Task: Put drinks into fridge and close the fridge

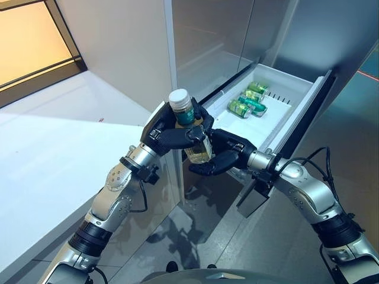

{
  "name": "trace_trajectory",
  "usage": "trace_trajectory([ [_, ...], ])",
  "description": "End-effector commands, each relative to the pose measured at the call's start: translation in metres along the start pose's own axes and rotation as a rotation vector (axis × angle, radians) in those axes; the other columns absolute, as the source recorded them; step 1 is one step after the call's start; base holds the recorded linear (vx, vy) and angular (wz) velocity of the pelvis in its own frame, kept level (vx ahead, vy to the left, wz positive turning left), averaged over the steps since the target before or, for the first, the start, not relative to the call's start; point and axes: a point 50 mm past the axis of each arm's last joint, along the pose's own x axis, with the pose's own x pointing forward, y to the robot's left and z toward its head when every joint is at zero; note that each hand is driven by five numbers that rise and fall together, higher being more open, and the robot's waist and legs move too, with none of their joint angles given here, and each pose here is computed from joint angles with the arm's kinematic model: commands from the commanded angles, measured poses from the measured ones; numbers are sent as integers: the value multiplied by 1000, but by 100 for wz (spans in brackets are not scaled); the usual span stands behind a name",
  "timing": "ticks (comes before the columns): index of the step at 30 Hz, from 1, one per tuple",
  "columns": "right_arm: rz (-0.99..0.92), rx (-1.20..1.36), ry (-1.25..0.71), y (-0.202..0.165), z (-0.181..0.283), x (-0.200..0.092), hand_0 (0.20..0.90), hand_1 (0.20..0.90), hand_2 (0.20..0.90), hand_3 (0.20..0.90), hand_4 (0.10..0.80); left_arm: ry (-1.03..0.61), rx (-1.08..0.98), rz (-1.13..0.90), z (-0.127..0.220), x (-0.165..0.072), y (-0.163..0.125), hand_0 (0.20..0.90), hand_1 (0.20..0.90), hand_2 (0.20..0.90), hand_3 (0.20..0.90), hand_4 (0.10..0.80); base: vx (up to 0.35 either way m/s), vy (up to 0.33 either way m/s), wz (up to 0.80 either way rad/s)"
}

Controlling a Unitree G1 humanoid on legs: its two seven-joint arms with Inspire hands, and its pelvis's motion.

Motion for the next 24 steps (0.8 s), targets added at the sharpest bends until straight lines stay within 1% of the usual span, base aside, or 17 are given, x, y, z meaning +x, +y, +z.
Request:
trace_trajectory([
  [1, 117, -73, -283, 13, 65, 18, 836, 836, 836, 826, 726, -281, -9, -165, 46, 42, -16, 300, 300, 300, 200, 100, 0, 0, 0],
  [2, 135, -37, -276, 16, 62, 18, 481, 481, 481, 411, 311, -284, -41, -190, 45, 43, -21, 300, 300, 300, 200, 100, 0, 0, 0],
  [3, 138, -29, -274, 16, 61, 19, 371, 371, 371, 282, 182, -284, -47, -193, 45, 43, -21, 300, 300, 300, 200, 100, 0, 0, 0],
  [4, 142, -22, -272, 17, 61, 19, 364, 364, 364, 274, 174, -283, -52, -197, 44, 43, -22, 300, 300, 300, 200, 100, 0, 0, 0],
  [5, 146, 1, -268, 18, 58, 20, 382, 382, 382, 296, 196, -284, -65, -210, 43, 43, -24, 300, 300, 300, 200, 100, 0, 0, 0],
  [6, 146, 22, -263, 20, 55, 22, 453, 453, 453, 378, 278, -283, -77, -229, 41, 44, -30, 300, 300, 300, 200, 100, 0, 0, 0],
  [8, 144, 33, -262, 21, 54, 23, 458, 458, 458, 384, 284, -282, -83, -240, 41, 45, -32, 300, 300, 300, 200, 100, 0, 0, 0],
  [9, 139, 50, -262, 22, 53, 24, 300, 300, 300, 200, 100, -276, -96, -261, 39, 46, -36, 300, 300, 300, 200, 100, 0, 0, 0],
  [12, 136, 66, -258, 22, 51, 25, 300, 300, 300, 200, 100, -273, -109, -283, 37, 46, -39, 300, 300, 300, 200, 100, 0, 0, 0],
  [17, 128, 92, -240, 22, 46, 25, 300, 300, 300, 200, 100, -335, -165, -307, 40, 45, -43, 300, 300, 300, 200, 100, 6, -2, -2],
  [22, 66, 77, -260, 18, 43, 22, 300, 300, 300, 200, 100, -384, -168, -345, 46, 44, -51, 300, 300, 300, 200, 100, 0, 0, 0],
  [23, 37, 51, -273, 16, 44, 21, 300, 300, 300, 200, 100, -388, -152, -347, 46, 44, -53, 549, 549, 549, 491, 391, 0, 0, 0],
  [24, 17, 27, -286, 14, 47, 20, 300, 300, 300, 200, 100, -394, -134, -345, 47, 44, -53, 900, 900, 900, 900, 800, 0, 0, 0],
])
